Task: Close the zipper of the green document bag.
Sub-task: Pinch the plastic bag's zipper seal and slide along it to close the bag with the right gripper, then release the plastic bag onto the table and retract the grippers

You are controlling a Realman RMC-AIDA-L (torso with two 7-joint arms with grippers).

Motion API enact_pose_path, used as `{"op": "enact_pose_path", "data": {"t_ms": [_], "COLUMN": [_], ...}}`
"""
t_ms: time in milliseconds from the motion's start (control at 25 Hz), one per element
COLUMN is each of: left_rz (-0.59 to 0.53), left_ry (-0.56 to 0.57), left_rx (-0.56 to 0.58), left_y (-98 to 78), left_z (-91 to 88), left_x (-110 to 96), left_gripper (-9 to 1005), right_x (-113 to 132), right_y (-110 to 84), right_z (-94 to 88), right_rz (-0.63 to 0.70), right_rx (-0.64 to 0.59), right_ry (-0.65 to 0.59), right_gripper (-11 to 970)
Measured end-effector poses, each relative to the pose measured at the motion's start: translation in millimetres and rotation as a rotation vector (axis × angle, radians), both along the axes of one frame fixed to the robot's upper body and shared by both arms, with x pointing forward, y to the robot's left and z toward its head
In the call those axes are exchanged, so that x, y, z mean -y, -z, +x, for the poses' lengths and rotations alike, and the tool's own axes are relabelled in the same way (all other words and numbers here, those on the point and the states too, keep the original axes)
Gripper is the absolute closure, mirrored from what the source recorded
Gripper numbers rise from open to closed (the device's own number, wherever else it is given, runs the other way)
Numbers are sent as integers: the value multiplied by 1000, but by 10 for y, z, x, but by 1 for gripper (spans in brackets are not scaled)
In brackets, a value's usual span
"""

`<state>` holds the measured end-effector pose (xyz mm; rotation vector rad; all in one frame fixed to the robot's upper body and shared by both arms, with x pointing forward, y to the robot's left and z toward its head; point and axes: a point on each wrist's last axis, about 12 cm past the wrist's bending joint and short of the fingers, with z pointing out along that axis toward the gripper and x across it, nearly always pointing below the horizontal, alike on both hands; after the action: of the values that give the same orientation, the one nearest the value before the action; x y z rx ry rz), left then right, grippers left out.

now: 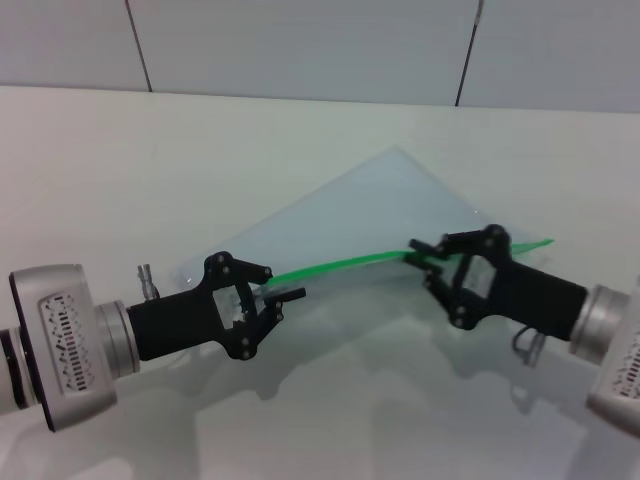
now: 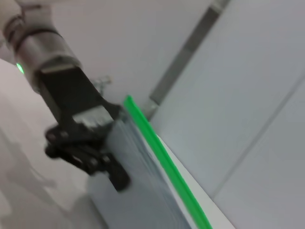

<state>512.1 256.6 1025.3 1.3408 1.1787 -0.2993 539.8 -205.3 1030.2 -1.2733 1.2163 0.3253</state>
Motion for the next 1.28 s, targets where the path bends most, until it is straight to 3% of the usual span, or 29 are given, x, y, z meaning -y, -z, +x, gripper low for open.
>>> {"op": "enact_pose_path", "data": {"t_ms": [640, 960, 1160, 1280], "left_rz": [3, 0, -45, -135], "left_ry": [-3, -11, -86, -199], "left_rx": [0, 15, 59, 92], "left_y": [11, 14, -12, -68], "left_z": [-15, -23, -22, -35], "left_x": [-10, -6, -39, -151], "left_gripper": [926, 882, 854, 838], "right_x": [807, 935, 1021, 1061], "right_y": [161, 173, 169, 158], "right_z": [-52, -74, -92, -161], "right_rz": [-48, -29, 59, 155], "right_rx": [-32, -36, -39, -18], "right_ry": [387, 475, 605, 694], "right_gripper": [799, 788, 782, 778]}}
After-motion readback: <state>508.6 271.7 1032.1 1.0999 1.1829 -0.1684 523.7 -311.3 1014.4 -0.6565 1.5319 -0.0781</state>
